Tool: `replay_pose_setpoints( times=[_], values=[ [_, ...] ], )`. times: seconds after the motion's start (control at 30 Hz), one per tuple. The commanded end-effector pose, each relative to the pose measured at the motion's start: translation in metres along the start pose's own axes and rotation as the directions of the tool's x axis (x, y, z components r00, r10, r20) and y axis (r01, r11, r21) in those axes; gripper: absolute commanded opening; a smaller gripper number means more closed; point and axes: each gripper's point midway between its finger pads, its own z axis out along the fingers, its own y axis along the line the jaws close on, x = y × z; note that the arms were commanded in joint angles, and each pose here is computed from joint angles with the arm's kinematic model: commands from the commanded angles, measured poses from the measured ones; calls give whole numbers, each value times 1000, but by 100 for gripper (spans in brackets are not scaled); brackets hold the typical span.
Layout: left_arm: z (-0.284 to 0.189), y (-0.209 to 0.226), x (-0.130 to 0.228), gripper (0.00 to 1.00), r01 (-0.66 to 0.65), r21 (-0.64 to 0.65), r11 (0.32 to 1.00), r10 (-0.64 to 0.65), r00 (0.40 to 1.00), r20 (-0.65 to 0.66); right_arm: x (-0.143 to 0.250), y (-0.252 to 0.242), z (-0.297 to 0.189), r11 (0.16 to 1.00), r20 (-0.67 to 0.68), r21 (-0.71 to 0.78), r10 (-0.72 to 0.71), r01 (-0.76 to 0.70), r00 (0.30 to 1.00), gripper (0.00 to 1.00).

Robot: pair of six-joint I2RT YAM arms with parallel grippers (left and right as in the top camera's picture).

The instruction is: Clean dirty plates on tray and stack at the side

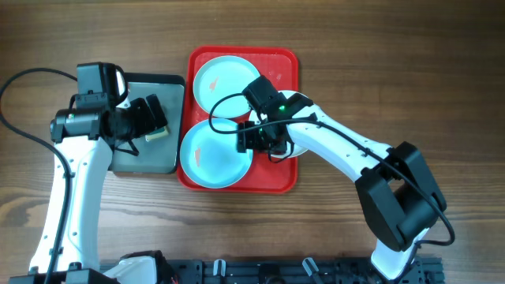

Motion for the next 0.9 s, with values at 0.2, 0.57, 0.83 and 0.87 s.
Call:
replay_pose_setpoints(
  times=[0.2, 0.57, 0.83, 0.87],
  values=[
    [0, -6, -2, 98, -5, 28, 1000, 5, 1000, -2, 3, -5, 10, 998, 17, 51, 28, -29, 999, 32],
    [0, -4, -2, 80, -6, 12, 1000, 6, 1000, 2, 5, -8, 14, 986, 93, 163, 8, -23, 996, 32],
    [0, 5, -7, 72, -6, -41, 999, 8, 1000, 29, 1, -15, 12, 979, 123, 203, 7, -32, 992, 32],
    [0, 5, -7, 71, -6, -41, 999, 7, 1000, 28, -1, -17, 12, 977, 132, 211, 13, -40, 991, 32]
  ],
)
